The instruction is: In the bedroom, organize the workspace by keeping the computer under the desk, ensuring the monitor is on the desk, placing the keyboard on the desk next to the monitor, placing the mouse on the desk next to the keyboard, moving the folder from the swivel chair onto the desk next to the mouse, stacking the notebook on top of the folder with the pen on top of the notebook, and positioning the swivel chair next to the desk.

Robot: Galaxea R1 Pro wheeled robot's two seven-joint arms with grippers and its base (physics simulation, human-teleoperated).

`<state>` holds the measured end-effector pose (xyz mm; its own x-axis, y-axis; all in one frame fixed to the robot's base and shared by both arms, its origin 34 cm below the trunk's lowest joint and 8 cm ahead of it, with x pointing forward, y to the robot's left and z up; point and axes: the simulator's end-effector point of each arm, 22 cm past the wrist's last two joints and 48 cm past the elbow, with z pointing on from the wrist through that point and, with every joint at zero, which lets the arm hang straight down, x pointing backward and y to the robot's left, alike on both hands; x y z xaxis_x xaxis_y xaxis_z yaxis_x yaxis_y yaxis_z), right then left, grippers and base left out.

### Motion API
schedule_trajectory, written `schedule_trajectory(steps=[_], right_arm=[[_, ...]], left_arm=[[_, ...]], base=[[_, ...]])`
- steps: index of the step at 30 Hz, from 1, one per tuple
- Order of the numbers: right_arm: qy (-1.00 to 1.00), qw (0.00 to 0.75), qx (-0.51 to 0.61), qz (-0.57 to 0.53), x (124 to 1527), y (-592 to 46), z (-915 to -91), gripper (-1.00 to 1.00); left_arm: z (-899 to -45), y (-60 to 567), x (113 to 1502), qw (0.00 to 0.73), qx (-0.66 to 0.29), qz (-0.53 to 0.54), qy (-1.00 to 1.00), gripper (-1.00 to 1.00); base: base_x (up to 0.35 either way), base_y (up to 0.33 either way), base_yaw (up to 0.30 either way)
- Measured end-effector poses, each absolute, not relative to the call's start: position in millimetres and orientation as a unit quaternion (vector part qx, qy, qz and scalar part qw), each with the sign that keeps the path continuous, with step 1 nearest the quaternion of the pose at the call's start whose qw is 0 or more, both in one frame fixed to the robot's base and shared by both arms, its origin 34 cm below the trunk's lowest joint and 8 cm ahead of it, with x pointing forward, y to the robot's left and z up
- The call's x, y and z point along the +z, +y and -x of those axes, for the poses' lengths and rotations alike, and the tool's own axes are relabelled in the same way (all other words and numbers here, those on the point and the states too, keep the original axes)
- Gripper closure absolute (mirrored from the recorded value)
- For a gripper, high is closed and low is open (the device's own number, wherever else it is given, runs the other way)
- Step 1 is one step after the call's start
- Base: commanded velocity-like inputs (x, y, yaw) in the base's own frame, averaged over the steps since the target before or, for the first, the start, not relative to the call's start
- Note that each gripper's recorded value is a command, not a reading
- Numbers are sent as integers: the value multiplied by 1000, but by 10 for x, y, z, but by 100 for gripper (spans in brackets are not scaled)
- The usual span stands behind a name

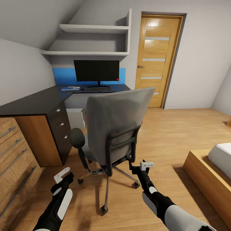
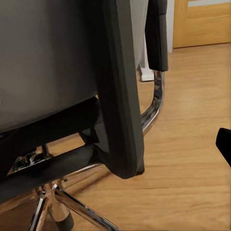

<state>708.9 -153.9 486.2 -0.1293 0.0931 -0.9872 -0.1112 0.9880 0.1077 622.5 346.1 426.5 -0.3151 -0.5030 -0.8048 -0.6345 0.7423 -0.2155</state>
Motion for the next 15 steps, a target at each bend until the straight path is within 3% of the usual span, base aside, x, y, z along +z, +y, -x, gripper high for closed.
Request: schedule_trajectory(steps=[15], right_arm=[[749, 656, 93, -3, 4885, -1334, -7078, -100]], left_arm=[[-6224, 3455, 4263, 467, 70, 352, 808, -100]], base=[[-71, 0, 0]])
